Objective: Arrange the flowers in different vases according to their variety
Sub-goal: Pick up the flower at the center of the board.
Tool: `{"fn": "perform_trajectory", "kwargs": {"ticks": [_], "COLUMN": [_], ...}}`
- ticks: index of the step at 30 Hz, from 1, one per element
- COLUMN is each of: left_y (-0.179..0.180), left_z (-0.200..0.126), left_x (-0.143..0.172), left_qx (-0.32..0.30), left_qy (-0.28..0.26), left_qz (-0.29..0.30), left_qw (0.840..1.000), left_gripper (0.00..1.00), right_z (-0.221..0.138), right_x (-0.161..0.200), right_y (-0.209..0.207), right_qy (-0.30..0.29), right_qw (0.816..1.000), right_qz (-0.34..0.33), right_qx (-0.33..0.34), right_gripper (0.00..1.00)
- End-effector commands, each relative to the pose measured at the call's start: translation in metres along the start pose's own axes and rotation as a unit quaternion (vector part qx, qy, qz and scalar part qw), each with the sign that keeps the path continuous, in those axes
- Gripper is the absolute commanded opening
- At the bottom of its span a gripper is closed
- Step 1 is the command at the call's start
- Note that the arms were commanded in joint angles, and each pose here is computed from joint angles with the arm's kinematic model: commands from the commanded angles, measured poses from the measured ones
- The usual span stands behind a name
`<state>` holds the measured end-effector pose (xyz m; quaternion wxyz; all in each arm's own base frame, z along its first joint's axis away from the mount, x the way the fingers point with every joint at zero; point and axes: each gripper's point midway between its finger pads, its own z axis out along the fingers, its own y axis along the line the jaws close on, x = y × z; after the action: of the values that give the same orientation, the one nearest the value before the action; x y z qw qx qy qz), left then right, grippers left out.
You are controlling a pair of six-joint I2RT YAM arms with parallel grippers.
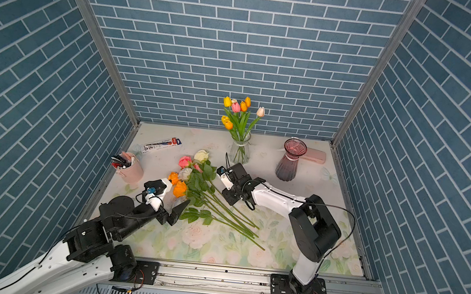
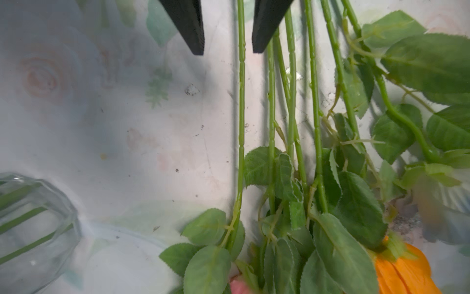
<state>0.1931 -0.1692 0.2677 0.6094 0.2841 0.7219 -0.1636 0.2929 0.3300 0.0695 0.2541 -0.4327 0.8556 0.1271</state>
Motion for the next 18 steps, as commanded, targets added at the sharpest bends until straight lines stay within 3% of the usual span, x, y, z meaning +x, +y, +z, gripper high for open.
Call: {"fn": "perform_trajectory", "kwargs": {"ticks": [1, 12, 18], "left_y": [0.001, -0.002, -0.002], "left_z": [0.002, 0.010, 0.010], "left_x": [0.006, 0.017, 0.018], "left_qx": [-0.006, -0.004, -0.003], "left_qy": [0.001, 0.025, 0.027], "left_qz": [0.001, 0.011, 0.012], "left_qw": [1.000, 1.000, 1.000], "left_gripper": [1.00, 1.00, 1.00], "right_z": [0.010, 0.047, 0.063], "right_x": [0.004, 0.001, -0.003], "right_y": [0.008, 0.013, 0.012], "right_qy": [0.027, 0.057, 0.073], "right_qw": [1.000, 0.998, 0.997], "right_qz": [0.009, 0.000, -0.003], "right_qx": [-0.009, -0.016, -0.011], "right_gripper": [0.37, 0.37, 0.31]}}
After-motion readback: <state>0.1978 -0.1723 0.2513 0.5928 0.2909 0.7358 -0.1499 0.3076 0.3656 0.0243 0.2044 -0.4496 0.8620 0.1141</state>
